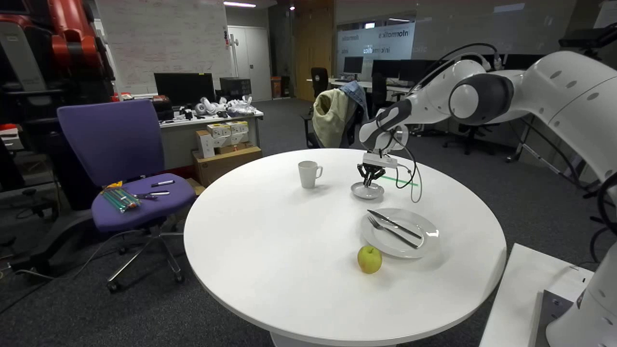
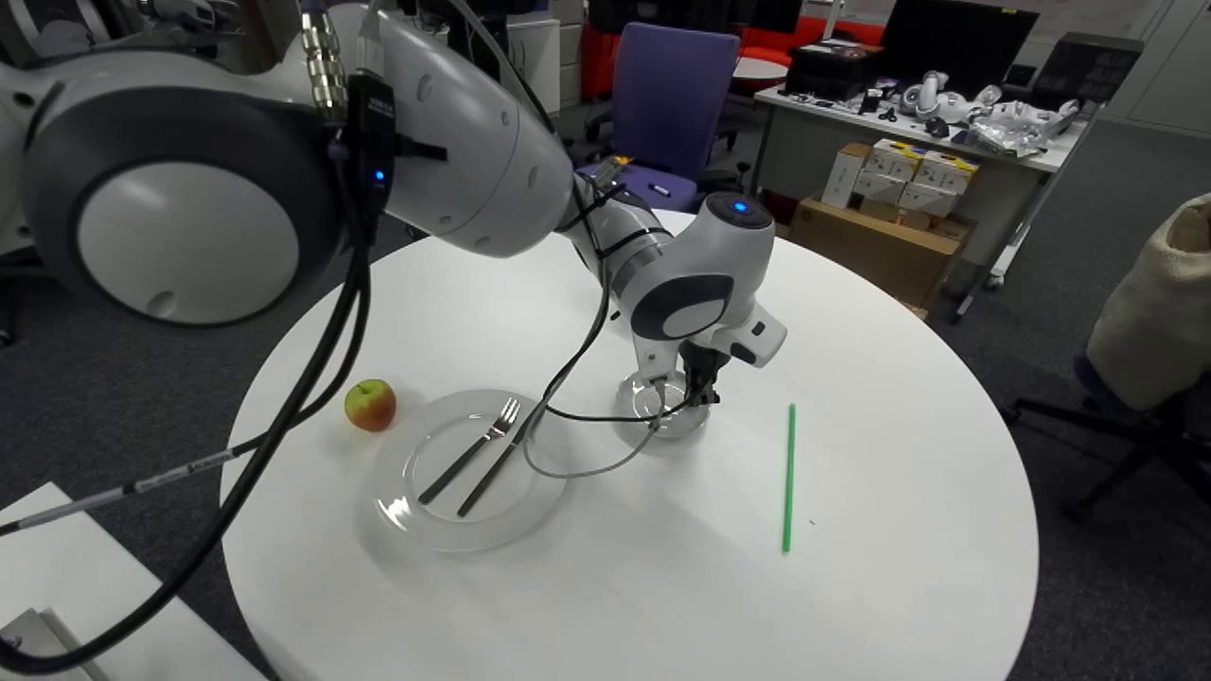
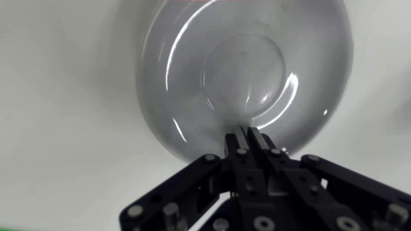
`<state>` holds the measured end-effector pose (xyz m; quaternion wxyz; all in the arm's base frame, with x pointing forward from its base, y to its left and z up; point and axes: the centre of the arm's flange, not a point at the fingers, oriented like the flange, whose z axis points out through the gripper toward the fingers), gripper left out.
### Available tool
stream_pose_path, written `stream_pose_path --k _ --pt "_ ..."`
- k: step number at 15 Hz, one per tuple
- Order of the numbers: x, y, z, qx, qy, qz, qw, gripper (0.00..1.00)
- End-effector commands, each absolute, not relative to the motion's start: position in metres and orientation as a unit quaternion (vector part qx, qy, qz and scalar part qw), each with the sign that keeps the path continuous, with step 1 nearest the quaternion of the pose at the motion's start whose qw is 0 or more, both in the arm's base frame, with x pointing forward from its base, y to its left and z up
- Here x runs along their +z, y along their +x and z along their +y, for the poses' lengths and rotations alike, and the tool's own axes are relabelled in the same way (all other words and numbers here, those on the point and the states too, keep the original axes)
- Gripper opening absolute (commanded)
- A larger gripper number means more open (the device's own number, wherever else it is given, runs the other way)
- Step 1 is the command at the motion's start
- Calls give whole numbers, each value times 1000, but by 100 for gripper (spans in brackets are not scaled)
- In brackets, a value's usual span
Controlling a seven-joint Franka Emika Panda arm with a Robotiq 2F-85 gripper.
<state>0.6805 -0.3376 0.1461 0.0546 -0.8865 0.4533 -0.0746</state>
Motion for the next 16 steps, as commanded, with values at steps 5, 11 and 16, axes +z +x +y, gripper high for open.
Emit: stream_pose_path --k 5,11,16 --pt "159 616 -313 -70 -889 447 71 3" --pt "151 605 -304 -48 -894 438 78 3" --pt "143 603 -299 -33 -899 431 73 3"
